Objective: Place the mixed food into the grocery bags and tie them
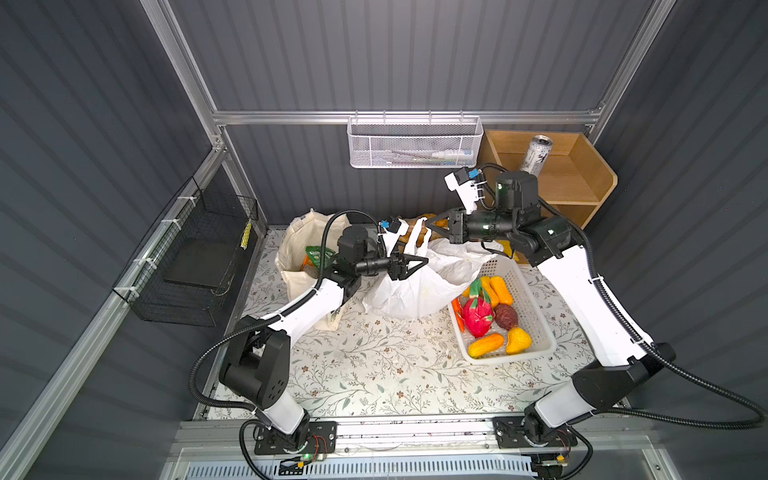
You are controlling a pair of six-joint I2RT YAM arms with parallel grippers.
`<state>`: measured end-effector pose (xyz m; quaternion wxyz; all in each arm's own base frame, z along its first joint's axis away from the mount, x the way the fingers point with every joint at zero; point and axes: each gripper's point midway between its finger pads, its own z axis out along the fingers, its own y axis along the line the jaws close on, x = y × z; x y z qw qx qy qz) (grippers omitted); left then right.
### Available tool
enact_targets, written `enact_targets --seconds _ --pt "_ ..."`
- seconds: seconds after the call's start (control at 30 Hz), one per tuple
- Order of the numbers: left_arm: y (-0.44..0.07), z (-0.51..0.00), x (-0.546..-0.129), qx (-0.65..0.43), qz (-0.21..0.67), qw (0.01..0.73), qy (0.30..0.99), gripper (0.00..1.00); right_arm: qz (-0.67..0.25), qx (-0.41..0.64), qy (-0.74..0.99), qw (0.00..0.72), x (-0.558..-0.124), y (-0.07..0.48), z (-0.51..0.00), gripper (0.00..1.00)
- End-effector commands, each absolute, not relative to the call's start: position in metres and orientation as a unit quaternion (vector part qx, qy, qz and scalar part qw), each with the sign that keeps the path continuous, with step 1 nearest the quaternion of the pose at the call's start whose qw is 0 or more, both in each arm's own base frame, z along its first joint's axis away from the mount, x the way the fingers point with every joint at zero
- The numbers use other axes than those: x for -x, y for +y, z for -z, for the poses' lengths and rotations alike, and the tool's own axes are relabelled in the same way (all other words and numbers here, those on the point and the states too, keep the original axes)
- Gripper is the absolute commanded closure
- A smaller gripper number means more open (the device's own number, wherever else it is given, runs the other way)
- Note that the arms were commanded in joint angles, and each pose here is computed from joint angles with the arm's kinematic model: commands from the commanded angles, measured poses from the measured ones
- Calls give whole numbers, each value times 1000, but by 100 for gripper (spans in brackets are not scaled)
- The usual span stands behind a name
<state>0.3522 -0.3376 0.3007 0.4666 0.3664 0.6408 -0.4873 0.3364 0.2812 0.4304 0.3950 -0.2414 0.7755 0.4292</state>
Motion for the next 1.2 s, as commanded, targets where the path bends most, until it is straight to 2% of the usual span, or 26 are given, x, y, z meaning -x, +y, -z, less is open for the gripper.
enact_targets --seconds 0.0,0.37,0.6,0.73,0.9,0.97,1.07,1.17 --pt "-336 -313 -355 -344 493 493 629 34 -433 235 769 406 -339 282 -437 100" --pt "-322 -331 -361 -291 430 576 631 31 -458 140 783 396 -356 295 -428 100" --pt "-326 -332 -360 -290 426 579 632 30 -453 129 783 407 -355 302 -433 100" --pt "-321 -322 -362 -266 416 587 641 36 -452 122 780 415 -355 299 -438 100" --pt "-308 -313 -369 -224 394 603 656 50 -454 114 778 419 -356 298 -439 100" --pt "-306 -312 -371 -218 392 606 657 53 -456 115 778 417 -355 298 -439 100" --pt "-307 -317 -371 -218 397 611 649 53 -457 115 779 413 -354 299 -436 100" --pt "-312 -323 -371 -222 406 613 641 47 -459 114 779 412 -354 299 -435 100"
